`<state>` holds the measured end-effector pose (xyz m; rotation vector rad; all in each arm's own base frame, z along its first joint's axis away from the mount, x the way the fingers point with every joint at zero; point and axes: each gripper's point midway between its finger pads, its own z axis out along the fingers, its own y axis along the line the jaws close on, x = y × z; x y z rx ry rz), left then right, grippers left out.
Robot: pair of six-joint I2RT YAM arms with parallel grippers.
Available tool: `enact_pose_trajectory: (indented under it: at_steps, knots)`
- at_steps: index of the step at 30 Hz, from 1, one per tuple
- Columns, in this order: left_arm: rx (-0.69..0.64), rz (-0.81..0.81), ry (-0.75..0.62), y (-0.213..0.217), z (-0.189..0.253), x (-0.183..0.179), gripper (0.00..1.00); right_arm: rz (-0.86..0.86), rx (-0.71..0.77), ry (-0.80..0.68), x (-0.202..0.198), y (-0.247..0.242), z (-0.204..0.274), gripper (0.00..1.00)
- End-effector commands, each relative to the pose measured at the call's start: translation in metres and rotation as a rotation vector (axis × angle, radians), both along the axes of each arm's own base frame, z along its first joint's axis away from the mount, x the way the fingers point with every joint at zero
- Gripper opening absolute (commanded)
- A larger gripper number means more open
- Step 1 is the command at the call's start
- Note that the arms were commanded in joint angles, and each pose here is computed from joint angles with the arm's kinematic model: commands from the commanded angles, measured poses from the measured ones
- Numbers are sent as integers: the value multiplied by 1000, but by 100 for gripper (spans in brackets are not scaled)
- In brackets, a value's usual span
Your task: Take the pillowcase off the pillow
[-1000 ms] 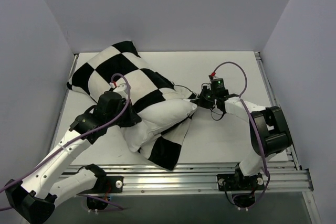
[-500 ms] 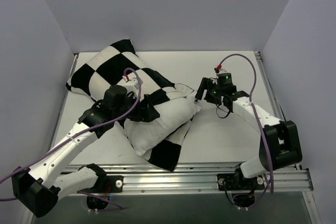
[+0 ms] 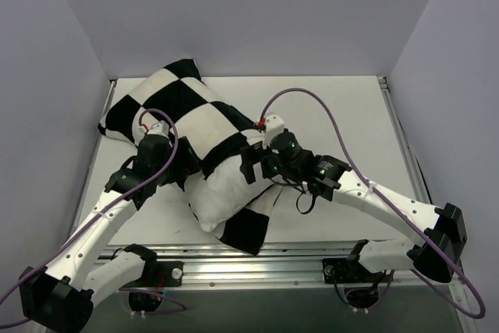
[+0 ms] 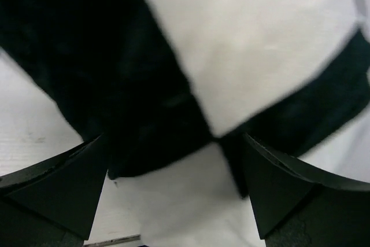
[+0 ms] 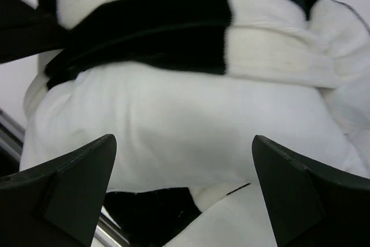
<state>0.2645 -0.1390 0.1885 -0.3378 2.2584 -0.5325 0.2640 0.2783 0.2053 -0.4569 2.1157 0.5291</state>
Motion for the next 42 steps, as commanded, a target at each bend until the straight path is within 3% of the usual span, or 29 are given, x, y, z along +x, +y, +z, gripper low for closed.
enact_pose_trajectory:
  at_steps: [1, 11, 16, 20, 25, 28, 29, 31, 32, 38, 42]
  knots:
    - [-58, 55, 27, 2, -20, 15, 100, 75, -71, -77, -22, 18, 2, 100]
    - [-99, -41, -65, -34, -2, 72, 100, 132, -234, -175, -70, 74, -9, 100]
    - [-80, -57, -75, -36, 1, 80, 100, 29, -336, -177, -56, 74, -39, 100]
    - [-65, -61, -75, -34, -1, 78, 100, -143, -528, -228, -29, 48, -73, 100]
    - [-54, -69, -69, -31, -5, 74, 100, -174, -553, -195, -15, 34, -90, 100]
    - [-44, -69, -74, -27, -5, 73, 100, -145, -524, -130, -8, 29, -105, 77]
    - [-41, -80, -95, -25, -1, 69, 100, -135, -502, -125, -6, 32, -107, 48]
    - [-37, -79, -122, -22, 7, 66, 100, -93, -480, -83, -6, 32, -115, 22]
    - [-34, -80, -142, -18, 12, 59, 100, -72, -454, -82, -5, 37, -112, 3]
    - [-26, -67, -136, -3, 17, 25, 100, 52, -247, -41, -8, 71, -78, 0]
    - [-95, -41, -73, -1, -17, -2, 99, 72, -105, -57, 5, 89, -40, 0]
